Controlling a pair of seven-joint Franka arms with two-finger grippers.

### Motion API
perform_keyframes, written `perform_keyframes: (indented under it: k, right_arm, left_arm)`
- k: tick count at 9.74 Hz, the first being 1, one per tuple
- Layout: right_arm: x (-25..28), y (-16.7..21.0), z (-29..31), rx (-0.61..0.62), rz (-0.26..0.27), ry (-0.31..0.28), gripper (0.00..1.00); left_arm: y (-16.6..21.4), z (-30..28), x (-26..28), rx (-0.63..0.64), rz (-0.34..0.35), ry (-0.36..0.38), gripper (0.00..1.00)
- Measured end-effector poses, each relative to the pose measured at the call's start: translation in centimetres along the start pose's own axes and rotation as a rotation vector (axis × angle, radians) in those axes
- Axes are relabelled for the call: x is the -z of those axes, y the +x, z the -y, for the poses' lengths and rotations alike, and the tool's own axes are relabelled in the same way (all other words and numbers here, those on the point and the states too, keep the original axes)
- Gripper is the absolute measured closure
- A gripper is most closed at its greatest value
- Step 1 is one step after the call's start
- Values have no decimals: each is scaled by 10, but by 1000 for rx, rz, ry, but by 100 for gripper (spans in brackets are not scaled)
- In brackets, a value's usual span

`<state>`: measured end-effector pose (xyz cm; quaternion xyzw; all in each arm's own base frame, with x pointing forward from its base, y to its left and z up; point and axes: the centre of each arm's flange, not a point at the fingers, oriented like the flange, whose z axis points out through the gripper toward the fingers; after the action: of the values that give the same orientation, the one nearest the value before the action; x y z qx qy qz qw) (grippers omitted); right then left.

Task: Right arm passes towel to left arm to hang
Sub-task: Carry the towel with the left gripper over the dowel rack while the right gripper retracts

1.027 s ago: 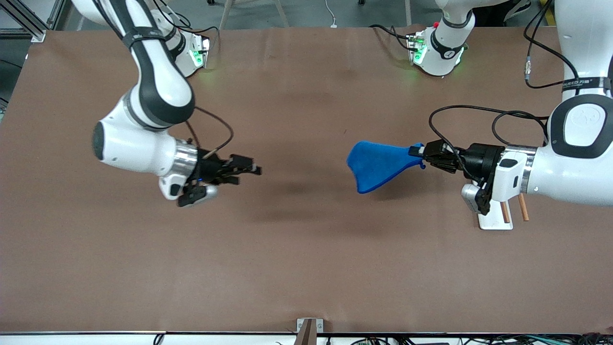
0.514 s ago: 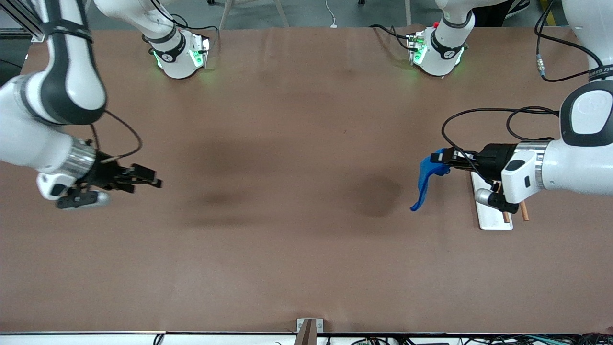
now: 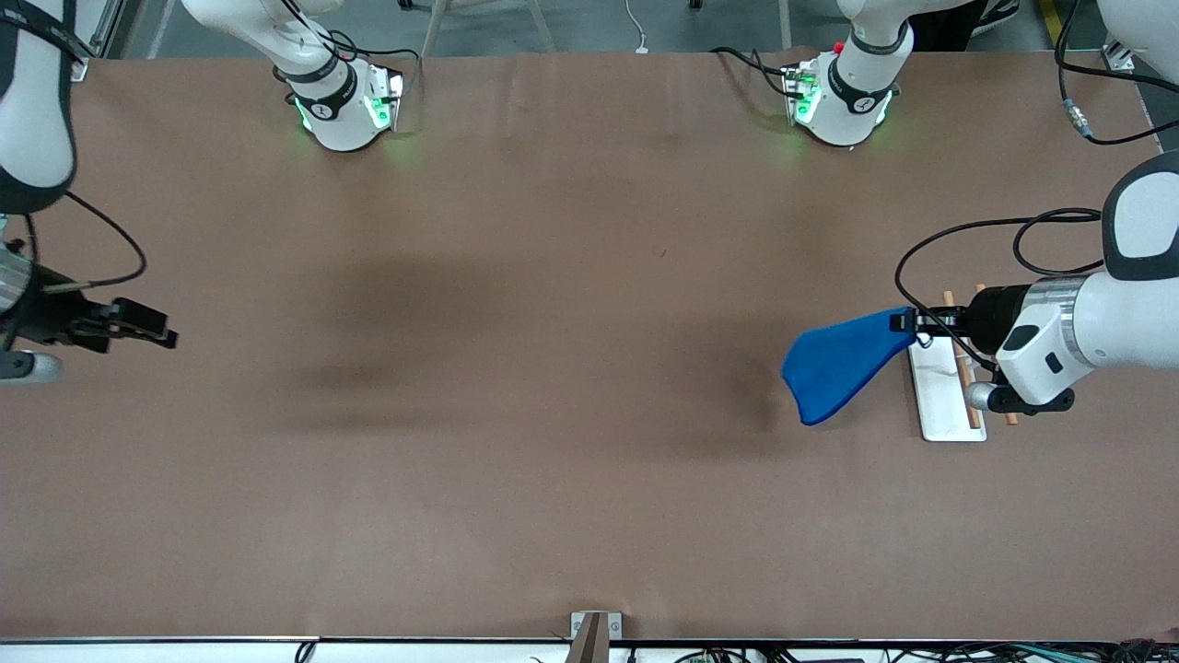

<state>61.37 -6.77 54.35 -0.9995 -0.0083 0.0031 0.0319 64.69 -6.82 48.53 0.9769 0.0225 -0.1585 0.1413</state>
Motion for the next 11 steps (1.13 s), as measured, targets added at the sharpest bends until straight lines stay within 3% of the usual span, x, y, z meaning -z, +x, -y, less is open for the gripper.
perform_keyframes:
  k: [2, 4, 8, 11]
  right_arm:
    - [39, -12, -3, -1, 47, -20, 0]
    - [56, -16, -6, -5, 41, -48, 0]
    - [93, -45, -31, -39, 7, -79, 0]
    - [95, -49, -32, -38, 6, -86, 0]
  left_arm:
    - [2, 15, 2, -9, -15, 94, 95]
    - [4, 32, 5, -29, -23, 172, 95]
    - [0, 65, 8, -12, 21, 232, 95]
    - [-4, 93, 10, -92, 73, 282, 95]
